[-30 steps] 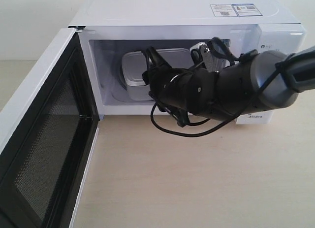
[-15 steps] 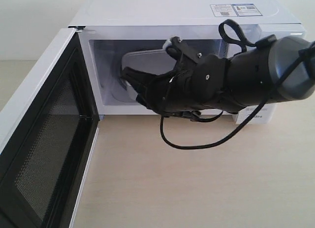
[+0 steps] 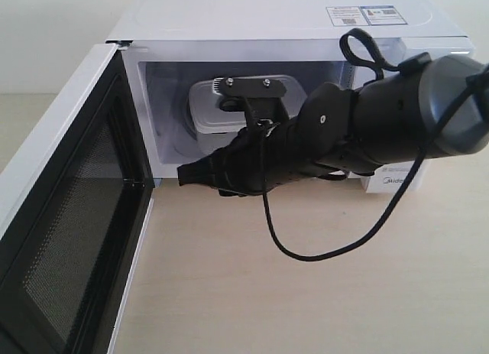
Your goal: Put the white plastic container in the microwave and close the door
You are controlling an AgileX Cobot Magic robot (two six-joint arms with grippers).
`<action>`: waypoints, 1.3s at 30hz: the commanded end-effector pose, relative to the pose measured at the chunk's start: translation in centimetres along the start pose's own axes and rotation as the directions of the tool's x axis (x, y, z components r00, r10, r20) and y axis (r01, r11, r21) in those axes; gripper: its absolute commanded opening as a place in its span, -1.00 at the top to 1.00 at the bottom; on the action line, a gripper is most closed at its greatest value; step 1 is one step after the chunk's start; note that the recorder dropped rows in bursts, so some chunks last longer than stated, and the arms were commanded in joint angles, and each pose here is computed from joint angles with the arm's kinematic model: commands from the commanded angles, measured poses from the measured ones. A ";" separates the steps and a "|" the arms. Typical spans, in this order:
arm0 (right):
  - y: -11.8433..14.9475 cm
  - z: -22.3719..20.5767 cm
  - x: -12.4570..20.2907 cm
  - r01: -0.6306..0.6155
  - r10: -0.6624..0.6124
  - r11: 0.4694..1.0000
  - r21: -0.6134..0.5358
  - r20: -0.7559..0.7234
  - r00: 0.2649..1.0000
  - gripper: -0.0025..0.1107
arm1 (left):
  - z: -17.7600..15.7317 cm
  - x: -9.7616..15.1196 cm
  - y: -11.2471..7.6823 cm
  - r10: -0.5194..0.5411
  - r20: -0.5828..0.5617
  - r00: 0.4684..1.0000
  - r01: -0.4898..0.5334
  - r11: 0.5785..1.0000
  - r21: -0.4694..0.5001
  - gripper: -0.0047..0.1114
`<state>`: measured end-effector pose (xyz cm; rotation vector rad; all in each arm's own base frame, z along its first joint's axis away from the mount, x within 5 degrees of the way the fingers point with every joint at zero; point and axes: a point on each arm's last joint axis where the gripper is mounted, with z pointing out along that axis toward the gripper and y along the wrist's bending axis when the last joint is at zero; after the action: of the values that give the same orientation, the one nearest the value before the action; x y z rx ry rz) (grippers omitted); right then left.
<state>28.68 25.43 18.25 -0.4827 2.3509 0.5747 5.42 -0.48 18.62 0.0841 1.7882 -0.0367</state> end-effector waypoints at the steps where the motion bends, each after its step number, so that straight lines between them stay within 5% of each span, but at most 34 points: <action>1: -0.1 -0.5 -1.1 0.119 -0.122 0.992 0.033 0.090 0.989 0.47 | 0.0 0.1 0.0 -0.016 0.002 1.000 0.016 1.000 0.000 0.84; 7: -0.7 0.1 -1.6 0.093 -0.106 0.992 0.081 0.164 0.981 0.96 | 0.0 0.1 0.0 -0.016 0.002 1.000 0.016 1.000 0.000 0.84; 39: -3.6 3.5 -1.7 -0.008 -0.123 0.959 0.284 0.440 0.890 0.96 | 0.0 0.1 0.0 -0.016 0.002 1.000 0.016 1.000 0.000 0.84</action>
<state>32.99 24.78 15.52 -0.2888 1.9675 0.2929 5.42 -0.48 18.62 0.0841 1.7882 -0.0367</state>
